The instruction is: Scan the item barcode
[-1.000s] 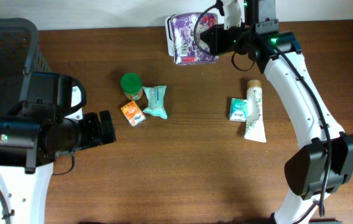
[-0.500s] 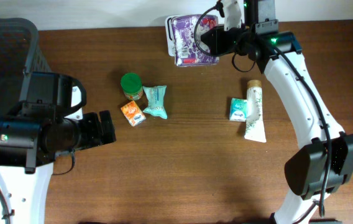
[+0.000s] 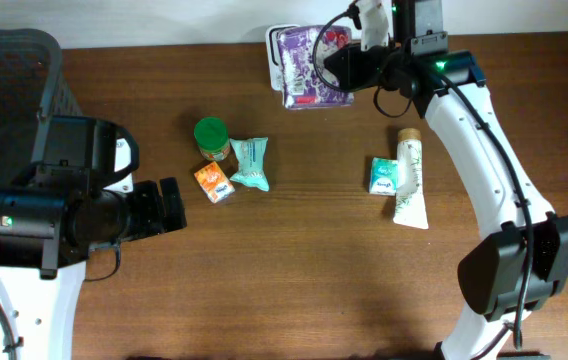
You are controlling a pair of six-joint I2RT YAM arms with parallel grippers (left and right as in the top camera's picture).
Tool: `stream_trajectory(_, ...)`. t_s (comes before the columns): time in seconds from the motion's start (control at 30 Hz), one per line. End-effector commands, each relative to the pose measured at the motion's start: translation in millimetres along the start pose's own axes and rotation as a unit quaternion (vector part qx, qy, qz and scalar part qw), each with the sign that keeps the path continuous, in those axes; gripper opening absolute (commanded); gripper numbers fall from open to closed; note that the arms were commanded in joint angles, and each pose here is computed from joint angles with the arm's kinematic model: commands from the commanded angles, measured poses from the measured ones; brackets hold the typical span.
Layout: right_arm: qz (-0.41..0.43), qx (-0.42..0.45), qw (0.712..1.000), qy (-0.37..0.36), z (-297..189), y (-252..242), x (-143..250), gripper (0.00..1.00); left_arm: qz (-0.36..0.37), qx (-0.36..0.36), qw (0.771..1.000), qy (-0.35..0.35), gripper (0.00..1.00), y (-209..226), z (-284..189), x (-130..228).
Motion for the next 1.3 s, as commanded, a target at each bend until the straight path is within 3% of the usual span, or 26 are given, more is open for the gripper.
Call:
stream_trajectory(0.0,0.007,0.116,0.993,0.008,-11,-19,4,0.04,0.004,-0.001,1.000,-0.007,0.99,1,-3,0)
stream_trajectory(0.1,0.001,0.227,0.973,0.048,-11,-36,24,0.04,0.004,-0.001,1.000,-0.008,0.99,1,-3,0)
stream_trajectory(0.2,-0.013,0.365,0.928,0.076,-14,-46,46,0.04,0.004,-0.001,1.000,-0.008,0.99,1,-3,0)
stream_trajectory(0.4,-0.061,0.467,0.870,0.143,16,-42,88,0.04,0.004,-0.001,1.000,-0.008,0.99,1,-3,0)
stream_trajectory(0.53,-0.093,0.473,0.846,0.229,49,-47,132,0.04,0.004,-0.002,1.000,-0.008,0.99,1,-3,0)
stream_trajectory(0.63,-0.107,0.444,0.856,0.242,63,-27,144,0.20,0.004,-0.001,1.000,-0.008,0.99,1,-3,0)
stream_trajectory(0.73,-0.116,0.416,0.869,0.241,74,-6,150,0.28,0.004,-0.001,1.000,-0.008,0.99,1,-3,0)
stream_trajectory(0.8,-0.103,0.356,0.894,0.251,88,15,159,0.39,0.004,-0.001,1.000,-0.008,0.99,1,-3,0)
stream_trajectory(0.87,-0.080,0.280,0.918,0.268,100,37,168,0.42,0.004,-0.001,1.000,-0.008,0.99,1,-3,0)
stream_trajectory(0.97,-0.067,0.237,0.928,0.280,103,51,172,0.47,0.004,-0.001,1.000,-0.008,0.99,1,-3,0)
stream_trajectory(1.1,-0.047,0.173,0.945,0.272,87,82,145,0.53,0.004,-0.001,1.000,-0.008,0.99,1,-3,0)
stream_trajectory(1.17,-0.048,0.170,0.954,0.242,74,89,115,0.72,0.004,-0.001,1.000,-0.007,0.99,1,-3,0)
stream_trajectory(1.27,-0.041,0.182,0.958,0.220,64,70,93,0.82,0.004,-0.002,1.000,-0.008,0.99,1,-3,0)
Point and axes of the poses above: each gripper's point midway between its finger pads, its own z axis out along the fingers, its own y axis along the line the jaws close on, x = y × z, the point moved 4 cm from there along -z, back along the fingers
